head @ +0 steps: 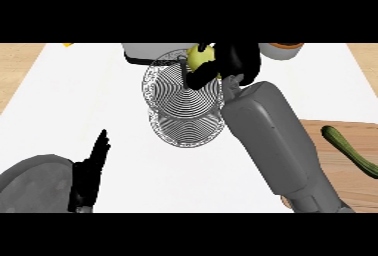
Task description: Pick the lemon from the cutting board and place it in the tiered basket
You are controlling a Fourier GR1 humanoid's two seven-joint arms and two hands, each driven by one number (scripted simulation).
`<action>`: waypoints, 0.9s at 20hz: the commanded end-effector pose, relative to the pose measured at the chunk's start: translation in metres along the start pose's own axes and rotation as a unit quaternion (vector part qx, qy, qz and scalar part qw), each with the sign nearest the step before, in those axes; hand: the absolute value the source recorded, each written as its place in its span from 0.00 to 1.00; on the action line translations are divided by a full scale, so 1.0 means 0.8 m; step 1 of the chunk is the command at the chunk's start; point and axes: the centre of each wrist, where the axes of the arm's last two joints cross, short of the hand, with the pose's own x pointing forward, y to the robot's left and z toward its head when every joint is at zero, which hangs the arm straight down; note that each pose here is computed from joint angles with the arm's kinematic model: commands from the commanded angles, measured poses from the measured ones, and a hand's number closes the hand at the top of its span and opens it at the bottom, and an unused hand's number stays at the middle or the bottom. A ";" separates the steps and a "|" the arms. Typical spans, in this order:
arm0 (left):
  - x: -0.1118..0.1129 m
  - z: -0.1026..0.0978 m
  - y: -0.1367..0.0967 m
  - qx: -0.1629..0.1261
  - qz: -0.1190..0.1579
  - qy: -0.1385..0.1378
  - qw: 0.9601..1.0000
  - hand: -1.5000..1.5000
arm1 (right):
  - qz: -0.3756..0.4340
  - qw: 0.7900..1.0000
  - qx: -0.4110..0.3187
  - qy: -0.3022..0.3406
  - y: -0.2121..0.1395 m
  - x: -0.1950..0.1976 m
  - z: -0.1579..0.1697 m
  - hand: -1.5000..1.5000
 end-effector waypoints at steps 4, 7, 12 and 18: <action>0.009 -0.012 -0.011 -0.002 -0.003 -0.007 1.000 0.50 | -0.152 0.987 0.031 0.037 0.033 -0.025 -0.003 0.00; -0.006 -0.008 -0.006 -0.002 0.002 0.001 1.000 0.50 | -0.211 0.977 0.017 0.008 0.025 -0.038 -0.018 0.00; 0.003 0.005 0.000 0.002 0.009 -0.001 1.000 0.50 | -0.286 0.957 -0.050 -0.015 0.003 -0.014 -0.019 0.00; 0.004 0.003 0.024 0.018 0.006 0.010 1.000 0.50 | -0.296 0.935 -0.195 0.026 -0.061 -0.058 -0.017 0.00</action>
